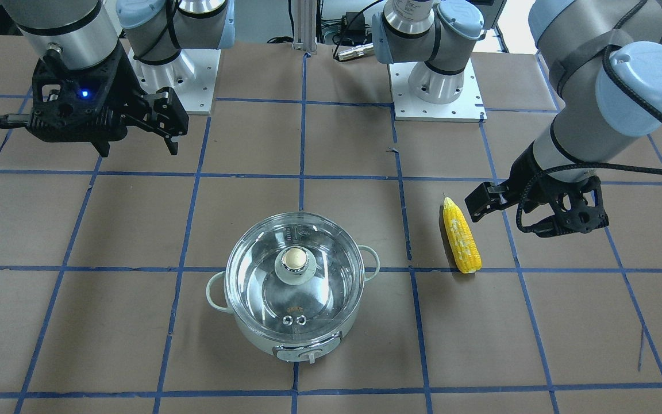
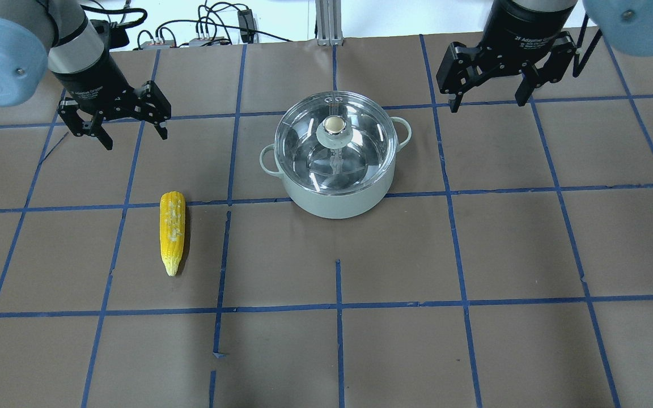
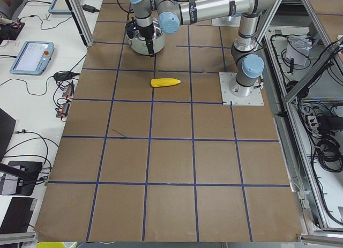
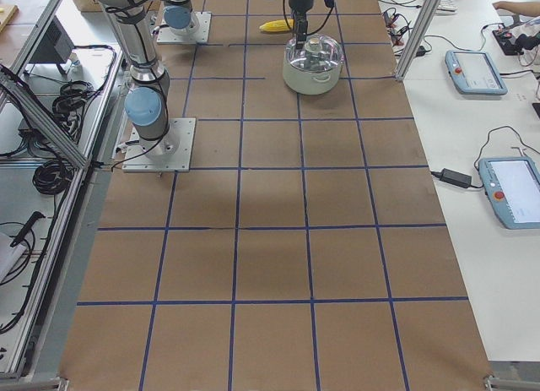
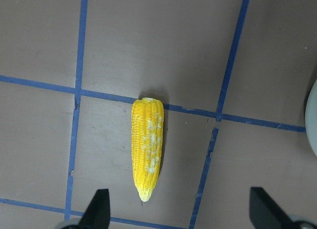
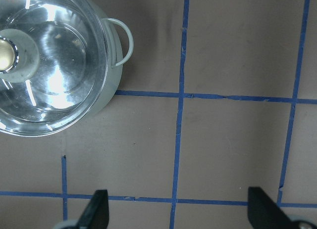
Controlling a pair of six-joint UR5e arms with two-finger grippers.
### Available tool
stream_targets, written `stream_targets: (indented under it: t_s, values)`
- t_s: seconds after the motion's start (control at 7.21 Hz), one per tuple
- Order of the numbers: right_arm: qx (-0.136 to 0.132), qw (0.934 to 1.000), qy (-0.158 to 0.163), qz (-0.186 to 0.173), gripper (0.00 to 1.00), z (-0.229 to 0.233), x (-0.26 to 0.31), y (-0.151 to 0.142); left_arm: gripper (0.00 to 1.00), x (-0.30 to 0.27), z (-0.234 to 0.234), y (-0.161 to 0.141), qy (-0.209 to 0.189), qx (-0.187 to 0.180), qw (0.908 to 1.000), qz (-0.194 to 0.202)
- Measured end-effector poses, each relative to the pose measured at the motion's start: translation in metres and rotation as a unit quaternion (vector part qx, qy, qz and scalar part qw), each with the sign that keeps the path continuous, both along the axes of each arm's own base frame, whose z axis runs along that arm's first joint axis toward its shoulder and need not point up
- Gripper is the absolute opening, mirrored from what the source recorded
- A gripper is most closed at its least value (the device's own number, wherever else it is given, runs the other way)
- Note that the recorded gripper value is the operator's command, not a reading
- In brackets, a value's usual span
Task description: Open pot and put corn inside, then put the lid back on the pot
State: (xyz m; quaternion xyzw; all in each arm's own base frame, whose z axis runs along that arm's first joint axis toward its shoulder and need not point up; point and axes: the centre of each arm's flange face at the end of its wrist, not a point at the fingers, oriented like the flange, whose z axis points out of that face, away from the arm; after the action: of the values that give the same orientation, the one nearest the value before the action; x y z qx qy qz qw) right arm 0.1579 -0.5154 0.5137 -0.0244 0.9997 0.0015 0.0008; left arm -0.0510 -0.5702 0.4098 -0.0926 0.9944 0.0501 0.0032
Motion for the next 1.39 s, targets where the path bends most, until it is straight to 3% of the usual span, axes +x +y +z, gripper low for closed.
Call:
stream_targets:
  t_s: [0.69,0.97,1.39]
  values:
    - [0.008,0.9999,-0.003,-0.009,0.97,-0.008,-0.001,0.0,0.99,0.0,-0.01,-0.001,0.005,0.006,1.0,-0.005]
    - [0.004,0.9995,-0.009,-0.031,0.96,-0.007,0.005,-0.016,1.0,0.007,-0.026,-0.002,0.011,0.012,0.9997,-0.019]
    - [-0.018,0.9994,-0.013,-0.027,0.97,-0.026,0.105,-0.063,1.0,0.011,-0.089,-0.006,0.005,0.0,0.9999,-0.009]
